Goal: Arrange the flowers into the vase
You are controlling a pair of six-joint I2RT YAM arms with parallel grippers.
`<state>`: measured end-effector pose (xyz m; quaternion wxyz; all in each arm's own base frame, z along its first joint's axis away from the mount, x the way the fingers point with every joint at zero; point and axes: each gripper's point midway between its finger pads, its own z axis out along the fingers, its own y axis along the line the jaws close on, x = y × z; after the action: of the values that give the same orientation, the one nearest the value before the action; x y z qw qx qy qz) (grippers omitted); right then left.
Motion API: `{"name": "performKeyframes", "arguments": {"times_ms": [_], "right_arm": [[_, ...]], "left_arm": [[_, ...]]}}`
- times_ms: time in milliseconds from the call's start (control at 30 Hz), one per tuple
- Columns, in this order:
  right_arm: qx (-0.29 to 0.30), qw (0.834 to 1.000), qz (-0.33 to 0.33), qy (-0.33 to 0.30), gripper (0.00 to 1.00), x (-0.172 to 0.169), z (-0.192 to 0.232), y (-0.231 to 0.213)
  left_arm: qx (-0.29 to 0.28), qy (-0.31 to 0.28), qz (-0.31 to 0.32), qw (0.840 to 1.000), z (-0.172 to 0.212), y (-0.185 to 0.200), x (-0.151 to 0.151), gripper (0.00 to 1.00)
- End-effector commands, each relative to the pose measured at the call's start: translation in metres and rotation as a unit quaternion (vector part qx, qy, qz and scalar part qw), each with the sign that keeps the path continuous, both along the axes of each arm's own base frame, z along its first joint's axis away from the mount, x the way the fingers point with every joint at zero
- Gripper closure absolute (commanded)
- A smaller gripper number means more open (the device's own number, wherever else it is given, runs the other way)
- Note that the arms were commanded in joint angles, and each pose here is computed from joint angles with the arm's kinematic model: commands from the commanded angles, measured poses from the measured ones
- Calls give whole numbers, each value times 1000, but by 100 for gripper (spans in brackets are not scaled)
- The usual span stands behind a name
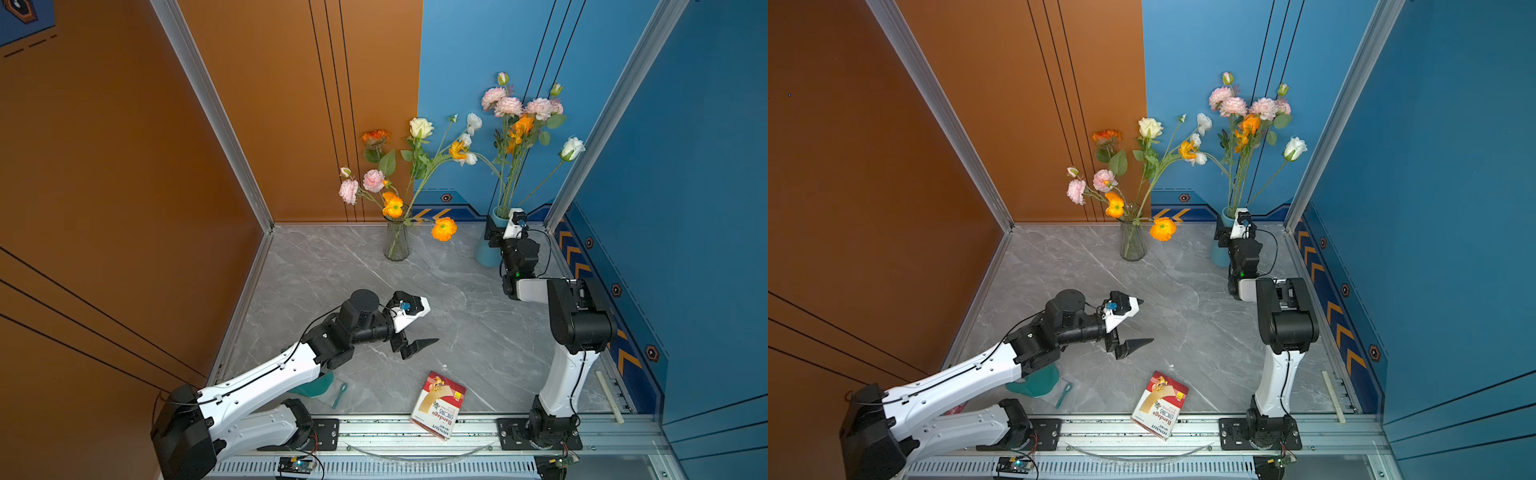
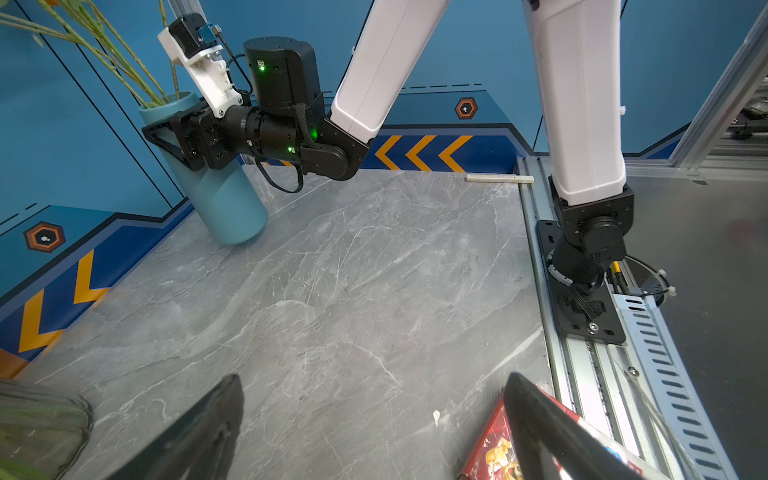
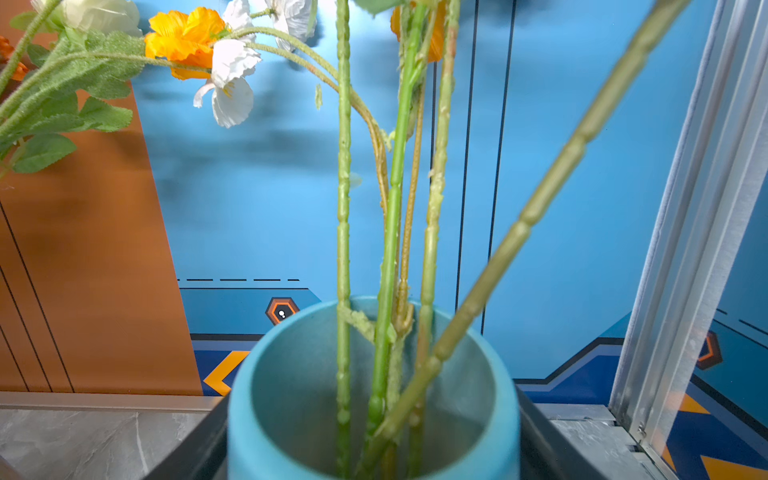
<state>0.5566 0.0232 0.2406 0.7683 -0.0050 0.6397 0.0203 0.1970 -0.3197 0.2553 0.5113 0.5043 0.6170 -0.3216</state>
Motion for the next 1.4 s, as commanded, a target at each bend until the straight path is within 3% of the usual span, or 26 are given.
{"name": "performKeyframes", "arguments": {"times_ms": [0, 367, 600, 767, 1067, 1367], "right_arm": [[10, 991, 0, -130, 62, -24, 72, 3], [-10, 995, -3, -101, 62, -21, 44, 21], [-18, 996, -3, -83, 57, -24, 28, 28], [-12, 997, -15, -69, 49, -28, 18, 21], [-1, 999, -27, -44, 15, -34, -2, 17], [-3, 999, -40, -21, 2, -44, -19, 14]], "left_arm": [[-5, 4, 7, 1000, -2, 3, -2, 2], [-3, 4, 8, 1000, -6, 7, -4, 2], [-6, 0, 7, 1000, -4, 8, -4, 2], [-10, -2, 4, 1000, -1, 9, -4, 2], [-19, -9, 3, 1000, 4, 14, -7, 2], [-23, -15, 2, 1000, 9, 15, -7, 2]]}}
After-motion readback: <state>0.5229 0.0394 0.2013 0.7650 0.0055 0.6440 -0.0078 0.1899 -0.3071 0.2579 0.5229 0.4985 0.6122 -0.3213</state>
